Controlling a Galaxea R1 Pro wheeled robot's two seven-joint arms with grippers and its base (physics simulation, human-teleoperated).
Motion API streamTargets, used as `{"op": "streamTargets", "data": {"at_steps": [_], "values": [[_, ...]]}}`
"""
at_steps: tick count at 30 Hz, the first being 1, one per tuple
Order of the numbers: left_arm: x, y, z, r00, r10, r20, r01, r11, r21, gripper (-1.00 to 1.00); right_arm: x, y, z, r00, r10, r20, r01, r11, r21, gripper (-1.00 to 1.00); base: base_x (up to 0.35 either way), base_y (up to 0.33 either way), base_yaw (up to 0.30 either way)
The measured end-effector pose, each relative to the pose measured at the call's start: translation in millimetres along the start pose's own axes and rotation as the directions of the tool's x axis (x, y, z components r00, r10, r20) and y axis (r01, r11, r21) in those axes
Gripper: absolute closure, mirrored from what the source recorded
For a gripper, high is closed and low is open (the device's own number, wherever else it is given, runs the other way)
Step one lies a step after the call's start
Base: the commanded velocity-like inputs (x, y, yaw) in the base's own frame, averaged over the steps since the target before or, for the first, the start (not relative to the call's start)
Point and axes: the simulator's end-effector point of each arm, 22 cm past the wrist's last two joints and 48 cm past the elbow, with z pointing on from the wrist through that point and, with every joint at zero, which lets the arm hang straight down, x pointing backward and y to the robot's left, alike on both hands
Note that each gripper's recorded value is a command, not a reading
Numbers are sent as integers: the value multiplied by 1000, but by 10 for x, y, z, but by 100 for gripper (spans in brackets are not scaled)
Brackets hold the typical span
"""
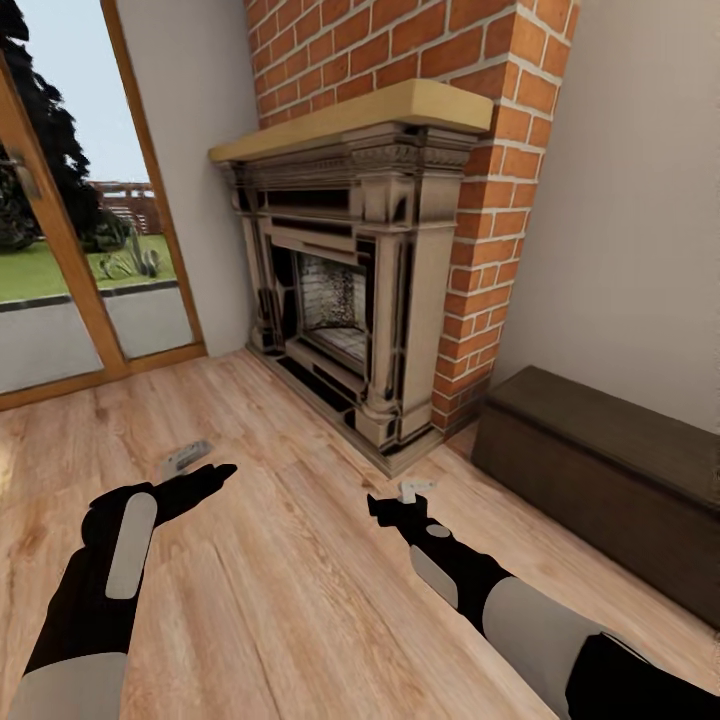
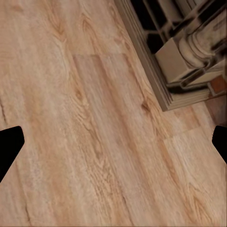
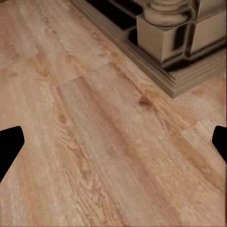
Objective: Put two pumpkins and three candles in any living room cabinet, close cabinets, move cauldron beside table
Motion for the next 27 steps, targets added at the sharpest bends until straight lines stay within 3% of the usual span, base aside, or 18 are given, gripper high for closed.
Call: {"op": "streamTargets", "data": {"at_steps": [27], "values": [[6,0,3,1000,-1,-1,1,1000,1,-100,2,2,1,1000,5,-1,-5,1000,0,-100,153,129,-271]]}}
